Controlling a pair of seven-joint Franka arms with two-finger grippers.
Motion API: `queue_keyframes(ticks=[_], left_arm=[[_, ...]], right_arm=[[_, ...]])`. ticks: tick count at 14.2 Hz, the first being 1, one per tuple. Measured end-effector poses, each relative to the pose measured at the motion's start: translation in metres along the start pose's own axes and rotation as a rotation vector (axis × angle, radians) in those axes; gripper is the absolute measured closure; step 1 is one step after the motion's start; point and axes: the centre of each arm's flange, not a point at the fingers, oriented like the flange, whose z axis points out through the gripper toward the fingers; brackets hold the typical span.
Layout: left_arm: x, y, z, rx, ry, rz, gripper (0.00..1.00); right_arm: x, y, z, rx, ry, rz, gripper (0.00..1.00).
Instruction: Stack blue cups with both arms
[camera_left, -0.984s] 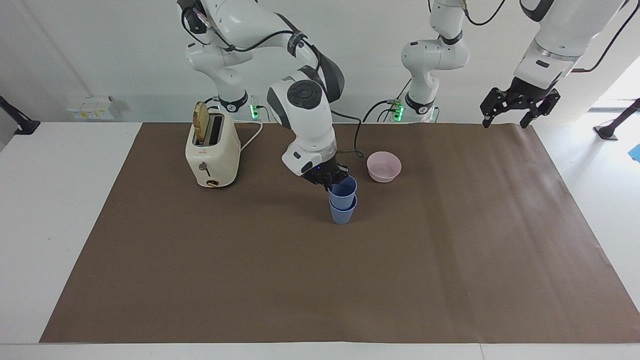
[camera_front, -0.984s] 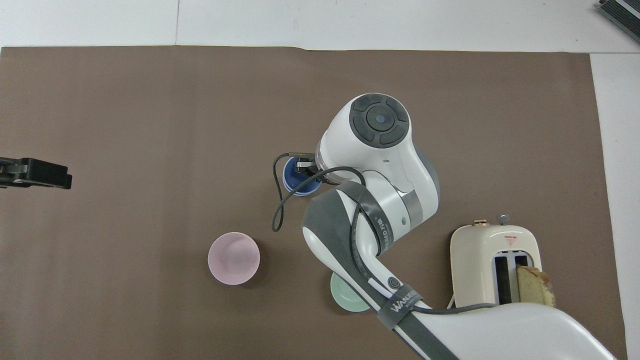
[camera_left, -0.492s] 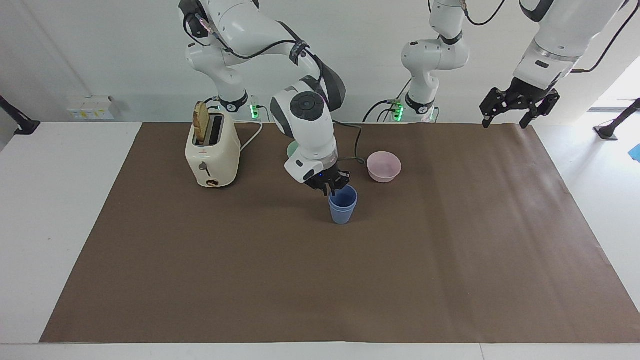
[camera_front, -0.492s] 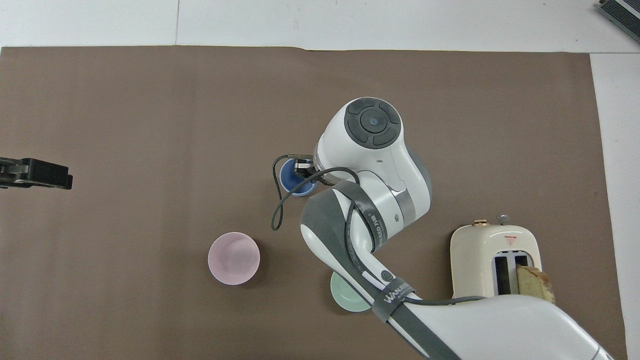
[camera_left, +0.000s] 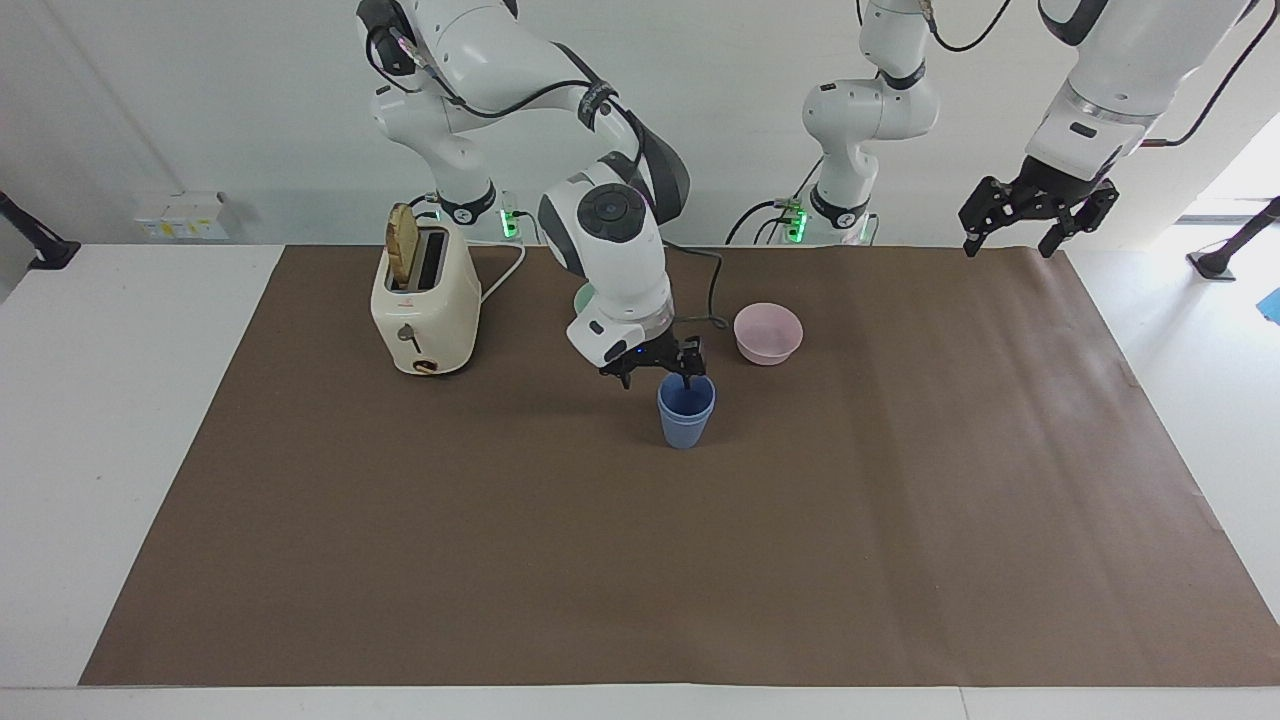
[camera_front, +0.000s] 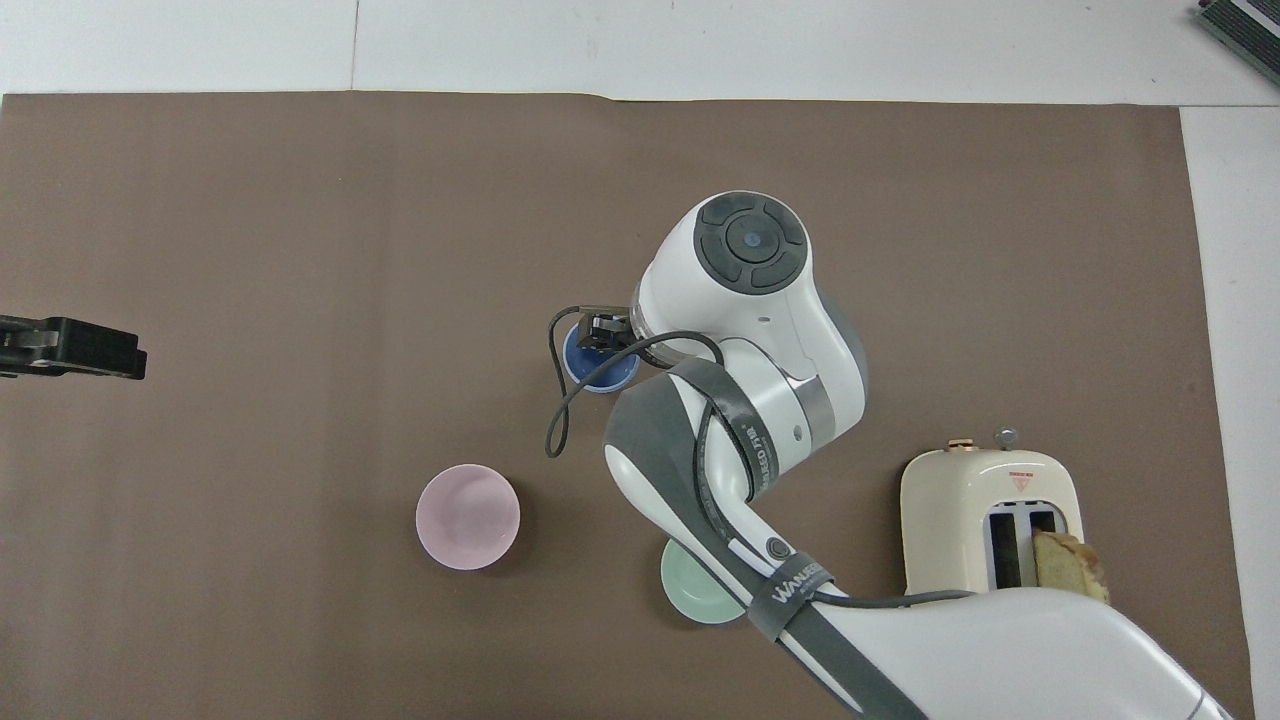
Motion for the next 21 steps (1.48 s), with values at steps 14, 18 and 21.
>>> queue_keyframes(ticks=[14, 18, 21], left_arm=[[0.000, 0.000, 0.000, 0.000, 0.000, 0.000, 0.00], [0.000, 0.000, 0.000, 0.000, 0.000, 0.000, 0.00], [0.000, 0.000, 0.000, 0.000, 0.000, 0.000, 0.00]], right_arm=[[0.045, 0.118, -0.147, -0.056, 0.087, -0.011, 0.00], [0.044, 0.151, -0.182, -0.080, 0.074, -0.078, 0.00], [0.049, 0.187, -0.209, -0.101, 0.069, -0.091, 0.00]])
